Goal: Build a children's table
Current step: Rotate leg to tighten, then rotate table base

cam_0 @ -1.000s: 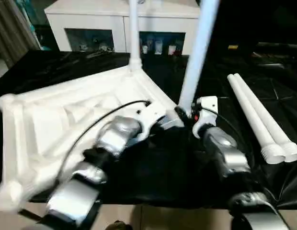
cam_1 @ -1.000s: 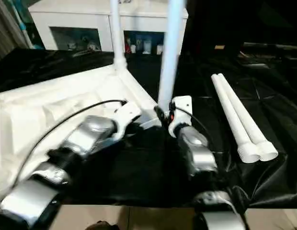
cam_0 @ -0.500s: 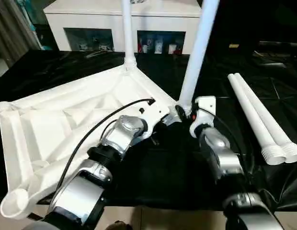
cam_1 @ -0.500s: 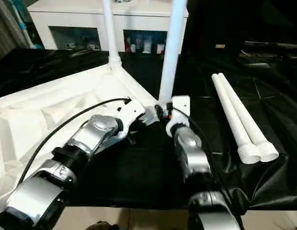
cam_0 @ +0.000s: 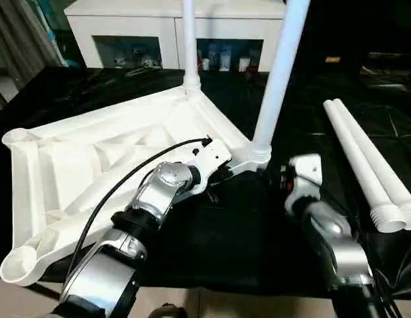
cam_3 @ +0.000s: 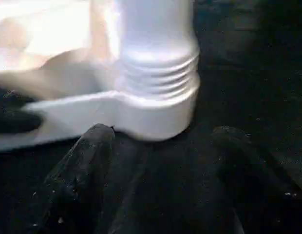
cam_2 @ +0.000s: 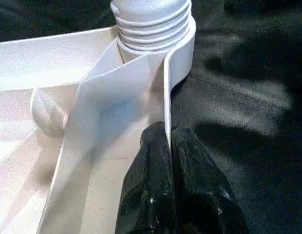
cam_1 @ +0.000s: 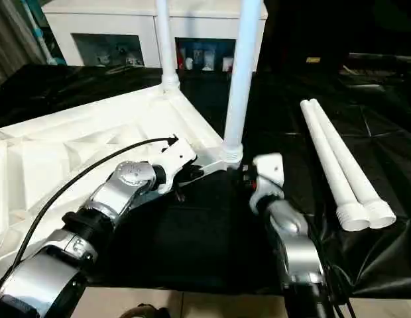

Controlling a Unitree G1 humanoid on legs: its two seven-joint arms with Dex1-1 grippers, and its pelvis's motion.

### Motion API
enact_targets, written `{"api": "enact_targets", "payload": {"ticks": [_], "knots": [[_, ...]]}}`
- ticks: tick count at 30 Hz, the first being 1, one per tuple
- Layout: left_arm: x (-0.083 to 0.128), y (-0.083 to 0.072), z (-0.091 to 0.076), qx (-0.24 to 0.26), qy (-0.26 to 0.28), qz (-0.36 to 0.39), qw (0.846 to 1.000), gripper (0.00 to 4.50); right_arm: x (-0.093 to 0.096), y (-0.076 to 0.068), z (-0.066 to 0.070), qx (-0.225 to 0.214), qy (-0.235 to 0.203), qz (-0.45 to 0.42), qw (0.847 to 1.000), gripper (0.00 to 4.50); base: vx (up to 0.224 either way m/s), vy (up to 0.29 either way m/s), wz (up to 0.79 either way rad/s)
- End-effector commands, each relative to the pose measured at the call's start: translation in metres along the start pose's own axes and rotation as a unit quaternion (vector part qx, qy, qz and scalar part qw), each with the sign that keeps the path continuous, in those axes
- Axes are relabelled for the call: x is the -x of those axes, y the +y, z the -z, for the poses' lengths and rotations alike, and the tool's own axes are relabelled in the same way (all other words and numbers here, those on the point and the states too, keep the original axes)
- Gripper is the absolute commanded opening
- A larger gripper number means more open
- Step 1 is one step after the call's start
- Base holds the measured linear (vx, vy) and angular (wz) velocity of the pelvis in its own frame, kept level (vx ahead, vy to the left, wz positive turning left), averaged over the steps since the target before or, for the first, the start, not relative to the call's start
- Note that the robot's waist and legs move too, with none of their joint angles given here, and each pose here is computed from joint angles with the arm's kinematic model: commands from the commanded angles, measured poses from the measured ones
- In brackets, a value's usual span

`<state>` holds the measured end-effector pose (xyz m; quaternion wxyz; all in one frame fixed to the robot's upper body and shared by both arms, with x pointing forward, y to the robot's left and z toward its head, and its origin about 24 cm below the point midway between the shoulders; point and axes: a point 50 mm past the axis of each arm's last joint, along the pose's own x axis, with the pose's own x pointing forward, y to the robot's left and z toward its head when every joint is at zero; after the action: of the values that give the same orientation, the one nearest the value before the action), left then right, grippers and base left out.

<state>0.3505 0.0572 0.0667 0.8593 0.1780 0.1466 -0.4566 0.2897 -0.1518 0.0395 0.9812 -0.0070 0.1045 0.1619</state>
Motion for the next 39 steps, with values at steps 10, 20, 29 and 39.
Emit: {"api": "enact_targets", "payload": {"ticks": [10,20,29,39], "knots": [[0.077,0.063,-0.042,0.007,-0.061,-0.147,0.987,1.04,0.003,0.028,-0.006,0.03,0.006,-0.083,0.996,3.46,0.0,0.0,0.0],[0.19,0.11,0.03,0.018,0.119,-0.434,0.893,2.13,0.002,0.034,-0.004,0.03,0.022,-0.087,0.996,3.46,0.0,0.0,0.0],[0.273,0.112,0.087,0.018,0.255,-0.567,0.783,2.73,0.0,0.041,-0.001,0.036,0.036,-0.104,0.993,3.46,0.0,0.0,0.0],[0.31,0.097,0.13,0.053,0.348,-0.538,0.766,2.73,-0.004,0.042,-0.002,0.043,0.04,-0.11,0.992,3.46,0.0,0.0,0.0]]}}
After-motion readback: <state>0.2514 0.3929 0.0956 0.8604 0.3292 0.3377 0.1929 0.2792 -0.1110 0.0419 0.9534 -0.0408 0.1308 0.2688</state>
